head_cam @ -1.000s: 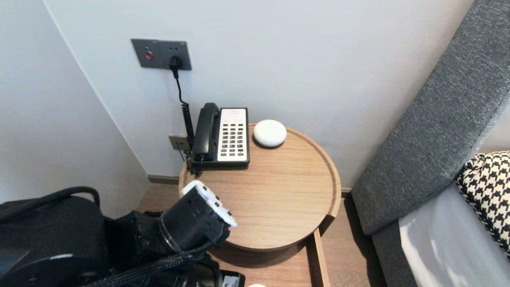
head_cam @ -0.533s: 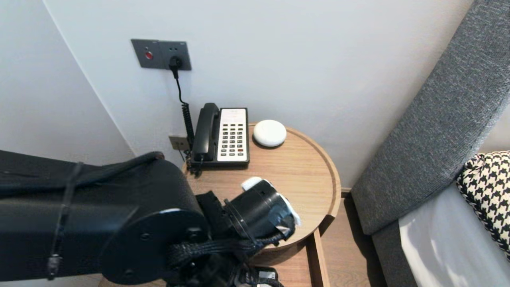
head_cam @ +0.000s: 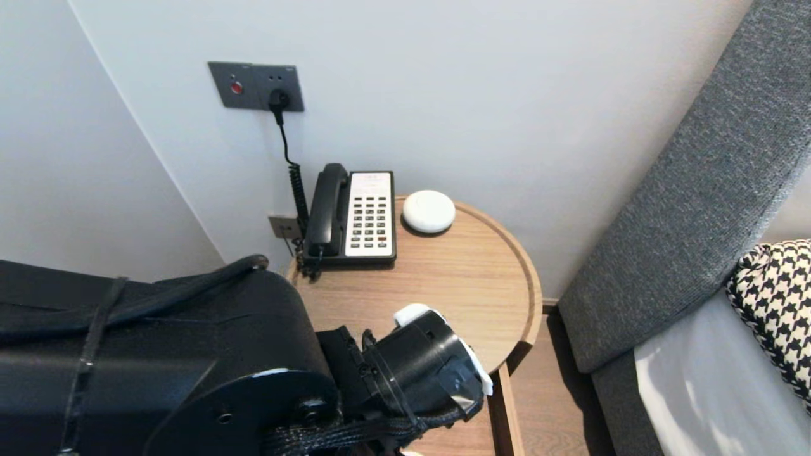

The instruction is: Open the nightstand drawer, then take the remote control out of the drawer one by one and place them on the table

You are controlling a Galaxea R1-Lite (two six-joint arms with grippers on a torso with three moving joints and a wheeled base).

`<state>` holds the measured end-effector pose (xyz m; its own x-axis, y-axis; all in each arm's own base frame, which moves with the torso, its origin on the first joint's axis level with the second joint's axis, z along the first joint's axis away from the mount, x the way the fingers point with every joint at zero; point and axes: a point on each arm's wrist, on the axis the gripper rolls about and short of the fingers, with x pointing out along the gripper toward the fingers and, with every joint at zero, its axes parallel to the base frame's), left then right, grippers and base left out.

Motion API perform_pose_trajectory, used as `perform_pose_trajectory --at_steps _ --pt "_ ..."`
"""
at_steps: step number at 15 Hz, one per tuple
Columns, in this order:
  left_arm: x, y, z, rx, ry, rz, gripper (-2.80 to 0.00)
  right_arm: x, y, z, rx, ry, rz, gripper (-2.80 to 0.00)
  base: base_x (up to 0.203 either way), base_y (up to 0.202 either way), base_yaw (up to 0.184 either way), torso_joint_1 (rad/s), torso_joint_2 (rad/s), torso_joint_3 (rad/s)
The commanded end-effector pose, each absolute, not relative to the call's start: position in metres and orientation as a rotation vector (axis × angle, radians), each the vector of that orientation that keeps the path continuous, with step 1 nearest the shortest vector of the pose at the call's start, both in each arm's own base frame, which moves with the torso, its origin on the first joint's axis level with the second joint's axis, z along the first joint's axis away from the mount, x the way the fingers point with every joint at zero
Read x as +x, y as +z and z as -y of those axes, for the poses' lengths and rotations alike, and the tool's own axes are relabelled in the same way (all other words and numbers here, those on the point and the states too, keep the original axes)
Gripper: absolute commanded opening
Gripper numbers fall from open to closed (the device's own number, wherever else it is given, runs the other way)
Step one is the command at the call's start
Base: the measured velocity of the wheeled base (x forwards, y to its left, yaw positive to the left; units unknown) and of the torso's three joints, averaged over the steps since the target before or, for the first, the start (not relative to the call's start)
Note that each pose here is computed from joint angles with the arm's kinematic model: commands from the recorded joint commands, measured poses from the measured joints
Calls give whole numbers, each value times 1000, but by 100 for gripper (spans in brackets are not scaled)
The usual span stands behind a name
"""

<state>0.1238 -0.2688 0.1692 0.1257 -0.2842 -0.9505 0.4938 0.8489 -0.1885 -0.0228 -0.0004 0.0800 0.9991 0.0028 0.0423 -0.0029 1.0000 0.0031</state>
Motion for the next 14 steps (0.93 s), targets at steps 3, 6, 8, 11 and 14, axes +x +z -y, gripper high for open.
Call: perform_pose_trajectory --at_steps 3,6,8,11,14 --pt "114 190 238 311 -801 -1261 -280 -21 73 0 3 3 15 -280 0 0 0 0 0 0" --pt "131 181 221 405 -915 -1249 -280 -21 73 0 3 3 15 -280 0 0 0 0 0 0" --pt "150 168 216 443 -996 -1230 -280 -21 73 0 3 3 15 -280 0 0 0 0 0 0" --pt "168 148 224 479 -1052 -1204 -280 -21 73 0 3 3 15 -280 0 0 0 0 0 0" --pt "174 150 235 503 -1092 -1148 0 -21 73 0 3 3 15 -280 0 0 0 0 0 0"
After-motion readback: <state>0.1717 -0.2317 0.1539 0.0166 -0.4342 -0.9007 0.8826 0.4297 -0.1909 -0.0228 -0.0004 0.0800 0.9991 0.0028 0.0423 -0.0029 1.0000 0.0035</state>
